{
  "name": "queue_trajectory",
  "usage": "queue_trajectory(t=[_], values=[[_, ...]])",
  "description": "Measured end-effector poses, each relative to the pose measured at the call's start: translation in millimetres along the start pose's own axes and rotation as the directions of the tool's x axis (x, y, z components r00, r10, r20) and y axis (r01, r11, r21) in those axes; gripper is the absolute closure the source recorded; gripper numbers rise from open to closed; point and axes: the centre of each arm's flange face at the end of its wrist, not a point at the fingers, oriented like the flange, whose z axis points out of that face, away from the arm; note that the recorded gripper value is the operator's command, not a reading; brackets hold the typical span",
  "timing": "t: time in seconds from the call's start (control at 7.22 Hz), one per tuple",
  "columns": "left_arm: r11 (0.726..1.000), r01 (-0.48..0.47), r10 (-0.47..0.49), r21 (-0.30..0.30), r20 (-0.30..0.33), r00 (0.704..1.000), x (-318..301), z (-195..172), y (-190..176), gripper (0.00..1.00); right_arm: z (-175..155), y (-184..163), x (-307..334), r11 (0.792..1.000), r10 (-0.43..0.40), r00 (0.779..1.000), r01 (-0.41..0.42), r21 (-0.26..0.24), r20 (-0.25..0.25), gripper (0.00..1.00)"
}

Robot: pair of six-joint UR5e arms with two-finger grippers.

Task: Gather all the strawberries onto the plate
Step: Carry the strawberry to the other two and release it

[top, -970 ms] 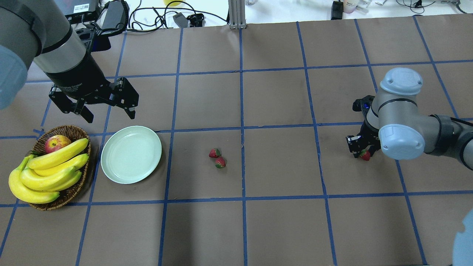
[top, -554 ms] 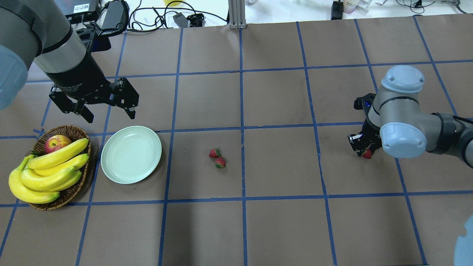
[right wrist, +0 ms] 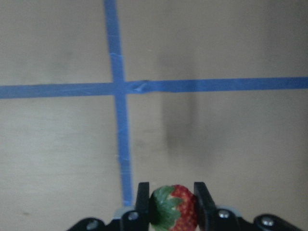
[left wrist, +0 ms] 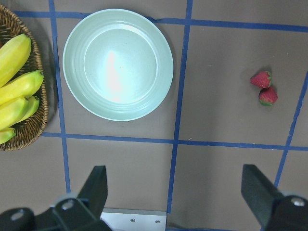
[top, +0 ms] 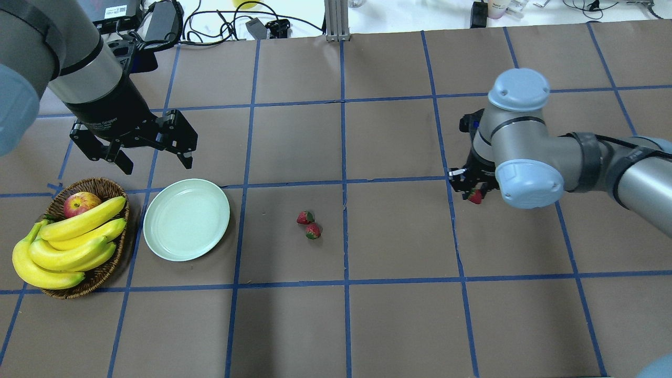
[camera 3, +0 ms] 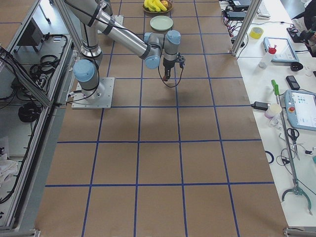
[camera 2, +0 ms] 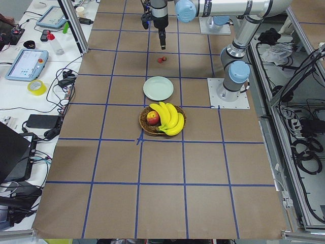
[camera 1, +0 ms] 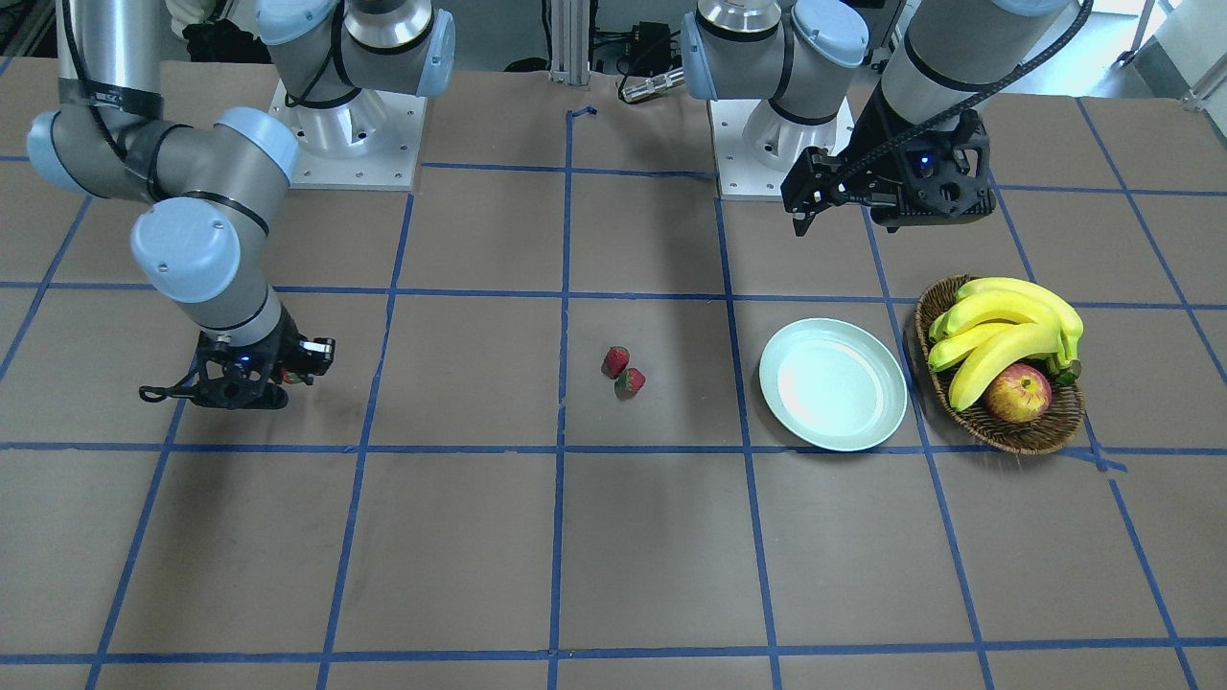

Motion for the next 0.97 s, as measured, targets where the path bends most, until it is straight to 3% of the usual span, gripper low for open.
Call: queue_trajectory(t=[0.28, 0.55, 0.69, 0.97], values=[[1.0, -0.001, 0.001, -0.003, 0.001, 1.0, 0.0, 0.8, 0.4, 0.0, -20.0, 1.6, -96.7, 0.995, 0.095, 0.984, -0.095, -0.01, 0.148, 1.0], [1.0, -0.001, 0.001, -0.005, 0.001, 1.0, 0.0, 2.1, 0.5, 0.0, -30.2, -4.5, -186.3, 0.988, 0.15, 0.939, -0.133, -0.075, 0.309, 1.0], [1.0, 0.004, -0.004, -0.007, 0.0, 1.0, 0.0, 3.1, -0.3, 0.0, -34.8, -6.5, -230.1, 0.987, 0.154, 0.918, -0.123, -0.105, 0.366, 0.98], [1.0, 0.017, -0.017, -0.001, -0.001, 1.0, 0.0, 0.8, -0.2, 0.0, -24.9, 13.8, -294.3, 0.981, 0.162, 0.911, -0.108, -0.159, 0.38, 0.98]])
